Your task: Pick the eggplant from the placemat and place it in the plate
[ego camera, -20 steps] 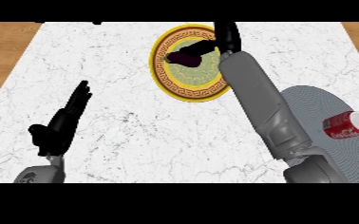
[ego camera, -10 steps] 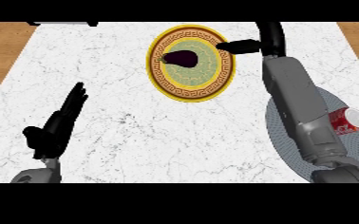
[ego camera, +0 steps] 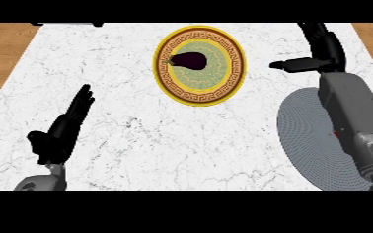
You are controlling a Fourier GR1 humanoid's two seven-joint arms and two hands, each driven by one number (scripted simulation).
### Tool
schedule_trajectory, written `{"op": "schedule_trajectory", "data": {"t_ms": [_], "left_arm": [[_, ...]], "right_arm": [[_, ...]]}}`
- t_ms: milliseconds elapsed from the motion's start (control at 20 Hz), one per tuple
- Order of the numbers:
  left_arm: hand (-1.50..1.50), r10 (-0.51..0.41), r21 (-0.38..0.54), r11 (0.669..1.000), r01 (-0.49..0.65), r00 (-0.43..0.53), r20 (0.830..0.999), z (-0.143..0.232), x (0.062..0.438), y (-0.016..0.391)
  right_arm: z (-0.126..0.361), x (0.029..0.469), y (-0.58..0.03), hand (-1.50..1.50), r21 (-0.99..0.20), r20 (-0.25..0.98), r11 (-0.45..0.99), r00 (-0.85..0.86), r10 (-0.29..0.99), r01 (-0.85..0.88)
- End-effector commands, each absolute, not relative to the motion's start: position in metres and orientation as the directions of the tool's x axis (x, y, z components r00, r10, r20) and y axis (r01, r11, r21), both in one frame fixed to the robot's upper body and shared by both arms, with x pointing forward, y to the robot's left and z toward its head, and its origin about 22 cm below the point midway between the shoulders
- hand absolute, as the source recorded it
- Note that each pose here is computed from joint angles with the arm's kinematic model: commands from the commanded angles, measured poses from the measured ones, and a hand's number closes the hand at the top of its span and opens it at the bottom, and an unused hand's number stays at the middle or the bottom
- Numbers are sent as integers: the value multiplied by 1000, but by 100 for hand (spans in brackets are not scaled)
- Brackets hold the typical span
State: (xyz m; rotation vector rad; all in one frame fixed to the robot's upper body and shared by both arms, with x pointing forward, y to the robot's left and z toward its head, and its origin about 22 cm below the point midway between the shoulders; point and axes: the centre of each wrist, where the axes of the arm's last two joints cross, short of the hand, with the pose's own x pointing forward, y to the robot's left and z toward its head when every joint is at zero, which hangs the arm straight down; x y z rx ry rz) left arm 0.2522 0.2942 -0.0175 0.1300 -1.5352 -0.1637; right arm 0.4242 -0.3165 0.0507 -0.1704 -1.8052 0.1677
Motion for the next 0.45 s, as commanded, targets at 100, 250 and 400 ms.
{"op": "schedule_trajectory", "data": {"t_ms": [100,250,400], "left_arm": [[0,-193,192,981,20,25,981,-26,256,323],[0,-207,207,978,33,18,978,-20,259,287],[0,-188,188,982,27,25,982,-26,254,293]], "right_arm": [[31,409,-344,-150,-255,939,967,-240,245,-9],[26,398,-364,-150,-261,932,965,-256,256,12],[-1,381,-368,-150,-266,929,963,-257,267,37]]}}
